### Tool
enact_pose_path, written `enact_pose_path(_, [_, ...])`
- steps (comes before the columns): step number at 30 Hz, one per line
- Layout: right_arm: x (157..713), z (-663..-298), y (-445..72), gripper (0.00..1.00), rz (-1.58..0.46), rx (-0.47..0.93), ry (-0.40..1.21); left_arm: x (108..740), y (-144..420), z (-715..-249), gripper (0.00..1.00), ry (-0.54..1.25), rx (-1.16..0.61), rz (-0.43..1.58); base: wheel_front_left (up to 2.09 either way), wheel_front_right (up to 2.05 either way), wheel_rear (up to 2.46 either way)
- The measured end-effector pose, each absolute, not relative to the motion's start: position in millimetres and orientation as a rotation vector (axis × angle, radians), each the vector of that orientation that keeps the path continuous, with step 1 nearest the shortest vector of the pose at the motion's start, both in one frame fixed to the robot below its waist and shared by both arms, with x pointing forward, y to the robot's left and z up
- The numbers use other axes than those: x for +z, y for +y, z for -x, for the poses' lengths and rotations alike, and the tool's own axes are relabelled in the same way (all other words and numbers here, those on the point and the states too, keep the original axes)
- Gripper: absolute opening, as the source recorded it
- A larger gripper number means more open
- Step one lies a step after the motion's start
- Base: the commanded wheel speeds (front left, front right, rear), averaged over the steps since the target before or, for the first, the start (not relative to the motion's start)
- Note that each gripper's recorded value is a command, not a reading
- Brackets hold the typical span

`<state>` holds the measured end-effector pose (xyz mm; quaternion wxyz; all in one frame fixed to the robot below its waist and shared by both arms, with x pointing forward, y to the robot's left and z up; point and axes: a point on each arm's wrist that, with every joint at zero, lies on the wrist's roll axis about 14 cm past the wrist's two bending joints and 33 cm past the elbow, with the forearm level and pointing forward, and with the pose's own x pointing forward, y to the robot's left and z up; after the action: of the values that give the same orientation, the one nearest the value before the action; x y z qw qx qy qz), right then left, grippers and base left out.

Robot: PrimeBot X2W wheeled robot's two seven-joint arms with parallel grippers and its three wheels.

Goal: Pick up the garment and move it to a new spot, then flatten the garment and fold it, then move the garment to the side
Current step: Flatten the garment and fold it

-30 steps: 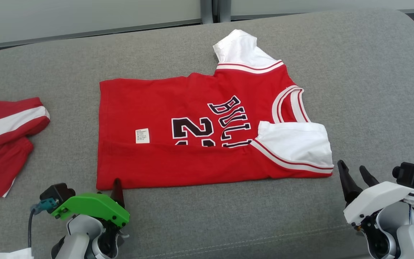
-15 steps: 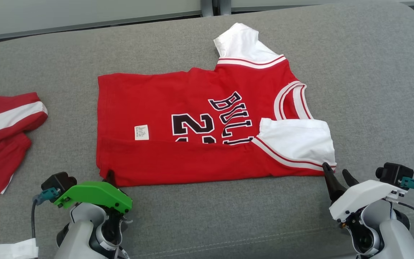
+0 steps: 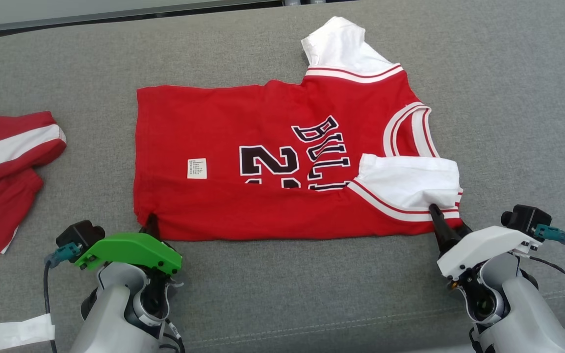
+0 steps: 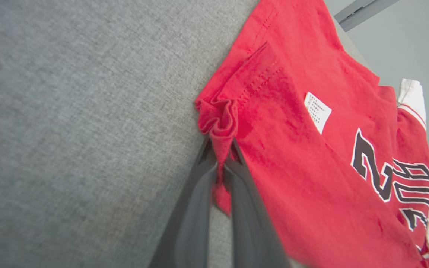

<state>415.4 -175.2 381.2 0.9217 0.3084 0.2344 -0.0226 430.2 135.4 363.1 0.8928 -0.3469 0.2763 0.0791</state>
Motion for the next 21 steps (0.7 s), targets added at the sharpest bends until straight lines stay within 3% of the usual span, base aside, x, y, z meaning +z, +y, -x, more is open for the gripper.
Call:
enact_pose_path(1, [382, -417, -175, 0.22, -0.628, -0.044, 0.473, 363, 135, -431, 0.0, 0.571, 0.163, 0.721, 0.0, 0.0, 0.0])
enact_pose_path(2, [383, -417, -176, 0.0, -0.625, -0.044, 0.466, 363, 135, -431, 0.0, 0.569, 0.162, 0.721, 0.0, 0.0, 0.0])
enact_pose_path(11, [400, -420, -192, 0.0, -0.615, -0.042, 0.393, 369, 134, -425, 0.0, 0.506, 0.15, 0.749, 0.0, 0.0, 0.0])
enact_pose_path(21, [393, -390, -212, 0.0, -0.601, -0.069, 0.431, 370, 134, -386, 0.0, 0.486, 0.157, 0.76, 0.0, 0.0, 0.0])
